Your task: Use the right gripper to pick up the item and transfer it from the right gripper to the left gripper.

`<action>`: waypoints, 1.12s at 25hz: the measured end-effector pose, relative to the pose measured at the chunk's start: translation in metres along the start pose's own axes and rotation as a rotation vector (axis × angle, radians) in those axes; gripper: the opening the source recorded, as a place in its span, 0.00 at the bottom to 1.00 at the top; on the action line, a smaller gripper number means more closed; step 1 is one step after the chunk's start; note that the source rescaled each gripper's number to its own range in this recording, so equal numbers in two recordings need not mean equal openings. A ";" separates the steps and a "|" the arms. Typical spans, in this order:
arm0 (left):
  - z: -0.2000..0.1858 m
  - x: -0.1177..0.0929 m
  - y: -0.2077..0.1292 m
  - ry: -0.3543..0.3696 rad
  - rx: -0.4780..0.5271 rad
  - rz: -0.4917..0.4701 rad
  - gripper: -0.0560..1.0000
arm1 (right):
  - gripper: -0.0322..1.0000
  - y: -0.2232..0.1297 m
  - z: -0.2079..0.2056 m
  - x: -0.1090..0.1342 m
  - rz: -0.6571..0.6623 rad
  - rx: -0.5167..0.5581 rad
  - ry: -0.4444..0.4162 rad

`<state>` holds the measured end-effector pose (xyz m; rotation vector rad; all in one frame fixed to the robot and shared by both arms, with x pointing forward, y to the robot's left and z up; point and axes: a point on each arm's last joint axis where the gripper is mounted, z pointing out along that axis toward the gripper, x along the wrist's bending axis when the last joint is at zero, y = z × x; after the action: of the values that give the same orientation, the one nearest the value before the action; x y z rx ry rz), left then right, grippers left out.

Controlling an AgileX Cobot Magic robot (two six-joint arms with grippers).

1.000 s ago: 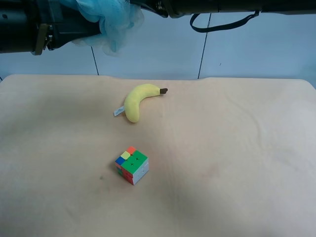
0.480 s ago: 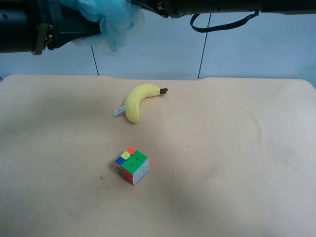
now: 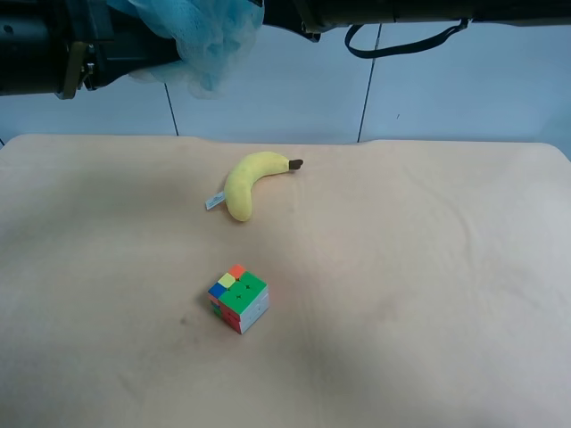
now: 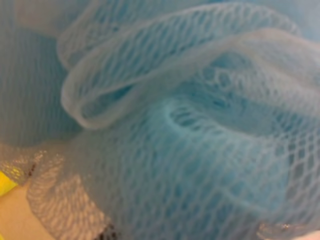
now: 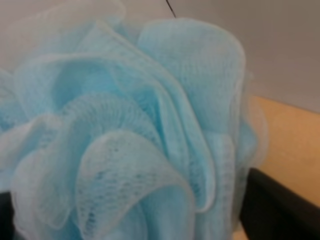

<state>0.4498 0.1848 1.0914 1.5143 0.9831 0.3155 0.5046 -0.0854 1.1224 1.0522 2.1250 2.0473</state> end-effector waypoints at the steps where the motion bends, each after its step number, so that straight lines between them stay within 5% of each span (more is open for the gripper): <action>1: 0.000 0.000 0.000 0.000 0.000 0.000 0.06 | 0.82 0.000 0.000 0.000 0.000 0.000 0.000; 16: 0.000 0.000 0.000 0.001 -0.001 -0.001 0.06 | 0.85 0.024 -0.038 0.030 -0.087 -0.047 -0.039; 28: 0.000 0.000 0.000 0.001 -0.001 -0.001 0.06 | 0.86 0.032 -0.091 0.059 -0.183 0.018 -0.164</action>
<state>0.4499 0.1848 1.0914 1.5133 0.9844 0.3157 0.4333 -0.1412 1.1899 0.9513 2.0766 1.7995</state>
